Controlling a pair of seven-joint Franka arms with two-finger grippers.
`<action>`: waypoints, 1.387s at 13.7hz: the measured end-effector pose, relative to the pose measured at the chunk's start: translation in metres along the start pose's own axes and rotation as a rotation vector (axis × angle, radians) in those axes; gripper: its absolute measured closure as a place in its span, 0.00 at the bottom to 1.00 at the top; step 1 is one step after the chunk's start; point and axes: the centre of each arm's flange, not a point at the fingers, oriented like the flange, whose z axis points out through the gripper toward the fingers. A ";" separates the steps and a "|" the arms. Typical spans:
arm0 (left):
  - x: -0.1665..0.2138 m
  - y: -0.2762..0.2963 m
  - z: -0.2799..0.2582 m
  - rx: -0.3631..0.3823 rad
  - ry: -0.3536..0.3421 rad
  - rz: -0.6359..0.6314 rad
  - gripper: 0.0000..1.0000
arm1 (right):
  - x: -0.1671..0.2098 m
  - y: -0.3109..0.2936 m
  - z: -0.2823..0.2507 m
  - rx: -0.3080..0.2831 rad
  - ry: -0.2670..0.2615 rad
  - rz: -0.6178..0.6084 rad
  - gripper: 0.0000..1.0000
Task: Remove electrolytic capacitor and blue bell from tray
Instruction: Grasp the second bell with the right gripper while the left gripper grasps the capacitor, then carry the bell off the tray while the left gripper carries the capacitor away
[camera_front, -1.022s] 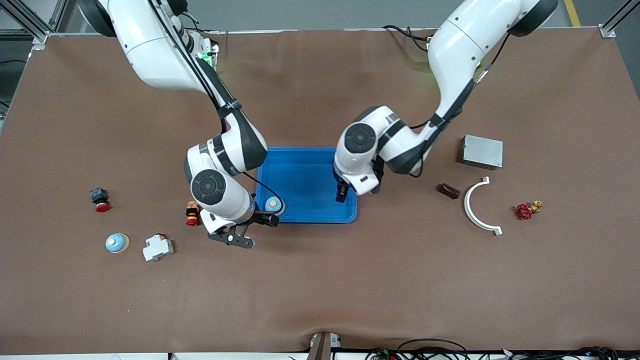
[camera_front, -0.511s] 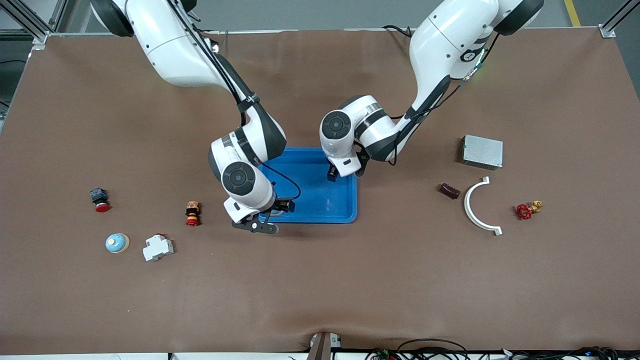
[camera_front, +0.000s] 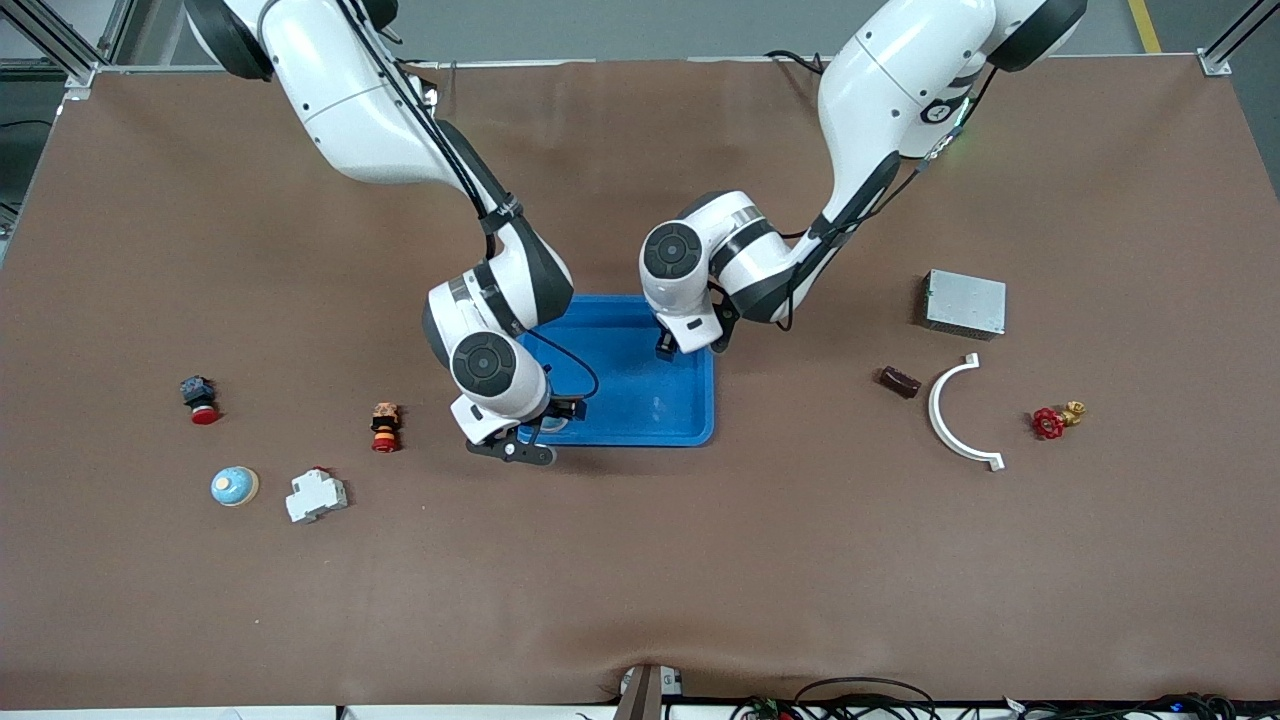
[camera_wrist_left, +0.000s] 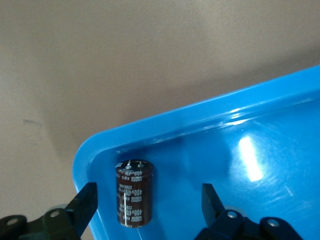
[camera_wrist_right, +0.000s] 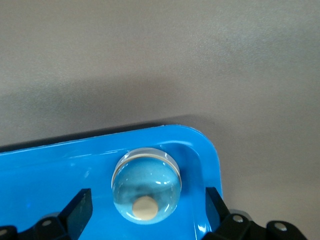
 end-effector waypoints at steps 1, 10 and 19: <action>0.000 0.000 0.001 0.000 0.003 0.004 0.08 | 0.000 -0.001 0.003 0.002 0.004 -0.002 0.00; 0.002 0.004 0.011 0.003 0.009 0.007 0.46 | -0.004 -0.008 0.015 0.003 0.010 -0.013 0.00; 0.076 0.050 -0.066 -0.061 0.019 0.085 0.66 | -0.007 -0.013 0.028 0.007 0.019 -0.021 0.19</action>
